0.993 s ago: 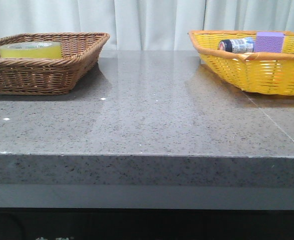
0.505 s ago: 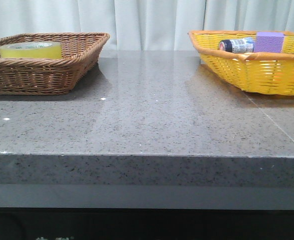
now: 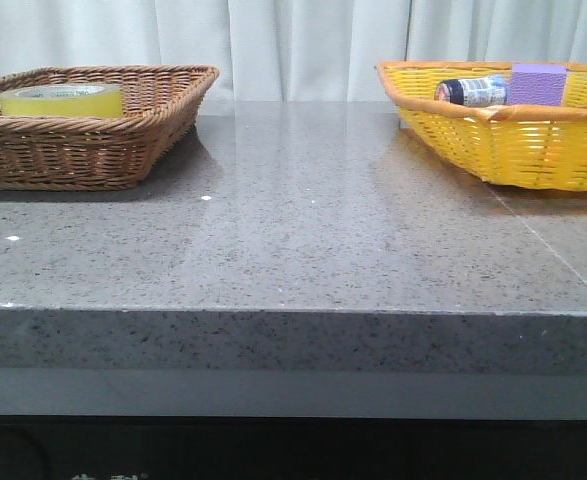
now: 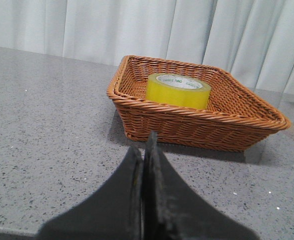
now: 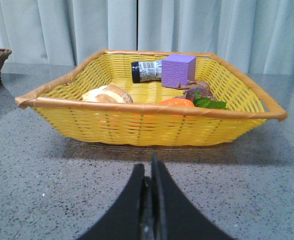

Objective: Transfer tape with both arms

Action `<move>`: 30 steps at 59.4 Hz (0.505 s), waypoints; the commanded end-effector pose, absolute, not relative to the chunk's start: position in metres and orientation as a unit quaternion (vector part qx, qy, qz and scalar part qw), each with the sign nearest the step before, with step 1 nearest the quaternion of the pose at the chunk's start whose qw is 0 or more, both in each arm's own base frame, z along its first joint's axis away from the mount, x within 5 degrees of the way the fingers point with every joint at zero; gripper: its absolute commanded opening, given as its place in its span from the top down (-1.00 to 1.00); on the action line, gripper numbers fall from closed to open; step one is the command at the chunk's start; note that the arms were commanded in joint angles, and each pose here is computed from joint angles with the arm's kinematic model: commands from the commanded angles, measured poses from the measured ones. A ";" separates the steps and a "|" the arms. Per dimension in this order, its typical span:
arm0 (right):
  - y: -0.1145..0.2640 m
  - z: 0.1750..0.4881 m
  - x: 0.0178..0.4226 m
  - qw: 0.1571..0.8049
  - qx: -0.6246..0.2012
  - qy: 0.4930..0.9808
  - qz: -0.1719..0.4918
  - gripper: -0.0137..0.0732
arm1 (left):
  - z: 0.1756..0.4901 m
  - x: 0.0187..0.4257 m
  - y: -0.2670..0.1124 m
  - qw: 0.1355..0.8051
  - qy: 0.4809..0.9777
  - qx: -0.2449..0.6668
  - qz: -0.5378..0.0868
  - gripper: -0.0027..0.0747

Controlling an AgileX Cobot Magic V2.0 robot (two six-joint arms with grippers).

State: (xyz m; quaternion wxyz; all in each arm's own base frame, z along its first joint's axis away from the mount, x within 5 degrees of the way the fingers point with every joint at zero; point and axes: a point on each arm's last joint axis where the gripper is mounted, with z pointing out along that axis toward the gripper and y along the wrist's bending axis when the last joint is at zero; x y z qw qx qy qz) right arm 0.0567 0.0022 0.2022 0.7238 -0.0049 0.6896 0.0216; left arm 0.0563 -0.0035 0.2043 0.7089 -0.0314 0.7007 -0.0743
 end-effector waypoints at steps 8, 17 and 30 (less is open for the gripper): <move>0.000 0.225 0.051 0.783 0.031 0.619 0.049 0.84 | 0.200 0.056 -0.003 0.730 0.678 -0.036 -0.076 0.98; 0.000 0.225 0.051 0.784 0.021 0.619 0.040 0.84 | 0.200 0.056 -0.003 0.730 0.678 -0.036 -0.076 0.98; 0.000 0.225 0.051 0.784 0.021 0.619 0.039 0.84 | 0.200 0.056 -0.003 0.730 0.678 -0.036 -0.076 0.98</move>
